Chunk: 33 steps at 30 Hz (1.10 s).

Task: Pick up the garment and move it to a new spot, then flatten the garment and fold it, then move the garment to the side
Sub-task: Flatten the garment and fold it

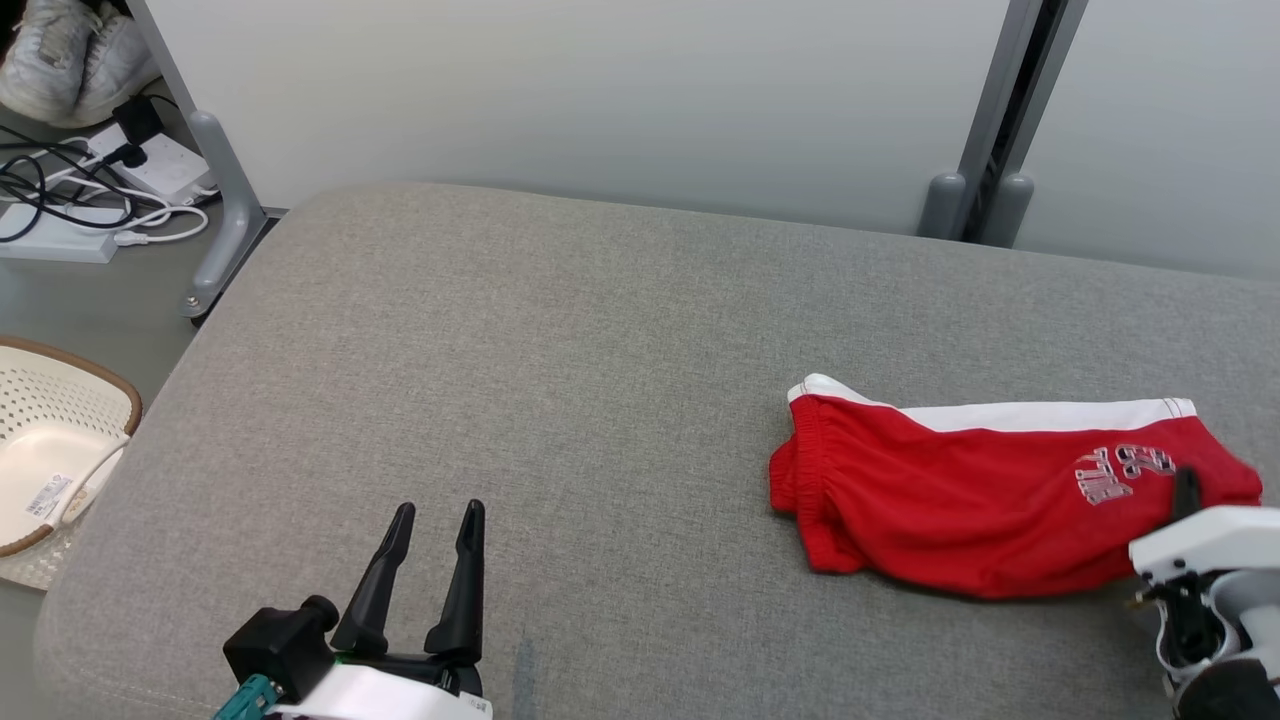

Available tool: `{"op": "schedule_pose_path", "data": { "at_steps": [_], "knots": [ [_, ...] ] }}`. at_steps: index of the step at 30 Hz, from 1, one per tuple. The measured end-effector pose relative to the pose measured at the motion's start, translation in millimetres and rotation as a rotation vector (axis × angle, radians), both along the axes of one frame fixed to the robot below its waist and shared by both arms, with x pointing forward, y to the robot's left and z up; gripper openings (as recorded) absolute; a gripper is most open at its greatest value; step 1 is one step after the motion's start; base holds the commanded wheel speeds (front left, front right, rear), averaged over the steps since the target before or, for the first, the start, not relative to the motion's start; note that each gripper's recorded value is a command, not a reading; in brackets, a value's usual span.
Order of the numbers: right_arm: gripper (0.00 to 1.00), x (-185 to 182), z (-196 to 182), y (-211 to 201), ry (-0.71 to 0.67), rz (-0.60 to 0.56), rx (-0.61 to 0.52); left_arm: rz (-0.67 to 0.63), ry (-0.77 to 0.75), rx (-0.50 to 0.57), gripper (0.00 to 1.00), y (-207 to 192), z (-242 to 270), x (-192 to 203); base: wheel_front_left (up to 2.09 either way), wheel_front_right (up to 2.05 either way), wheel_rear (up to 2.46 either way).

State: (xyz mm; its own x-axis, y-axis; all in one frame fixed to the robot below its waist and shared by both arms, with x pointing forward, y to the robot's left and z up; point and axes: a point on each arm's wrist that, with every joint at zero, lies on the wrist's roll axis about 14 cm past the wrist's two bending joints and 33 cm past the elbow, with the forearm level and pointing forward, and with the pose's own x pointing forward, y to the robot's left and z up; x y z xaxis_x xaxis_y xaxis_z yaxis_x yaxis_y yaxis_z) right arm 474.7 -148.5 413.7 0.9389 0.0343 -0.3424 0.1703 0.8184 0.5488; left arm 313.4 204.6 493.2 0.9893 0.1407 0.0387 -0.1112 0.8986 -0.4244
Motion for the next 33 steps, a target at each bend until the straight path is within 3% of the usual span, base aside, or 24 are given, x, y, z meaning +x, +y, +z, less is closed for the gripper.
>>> {"op": "schedule_pose_path", "data": {
  "at_steps": [9, 18, 22, 33],
  "knots": [
    [0.00, 11, 59, 60, -0.230, 0.147, 0.031, 0.014, 0.000, 0.001, 1.00, 4, -1, -6, 0.00, 0.00, 0.00],
    [0.00, -21, 87, 152, -0.345, 0.428, 0.062, 0.041, 0.001, 0.002, 1.00, 11, -2, -15, 0.00, 0.00, 0.00],
    [0.00, -41, 76, 182, -0.314, 0.554, 0.047, 0.053, 0.004, -0.002, 1.00, 13, -3, -19, 0.00, 0.00, 0.00],
    [0.00, -70, 30, 210, -0.183, 0.740, -0.060, 0.090, 0.024, -0.016, 1.00, 21, -9, -28, 0.00, 0.00, 0.00]
  ]
}}
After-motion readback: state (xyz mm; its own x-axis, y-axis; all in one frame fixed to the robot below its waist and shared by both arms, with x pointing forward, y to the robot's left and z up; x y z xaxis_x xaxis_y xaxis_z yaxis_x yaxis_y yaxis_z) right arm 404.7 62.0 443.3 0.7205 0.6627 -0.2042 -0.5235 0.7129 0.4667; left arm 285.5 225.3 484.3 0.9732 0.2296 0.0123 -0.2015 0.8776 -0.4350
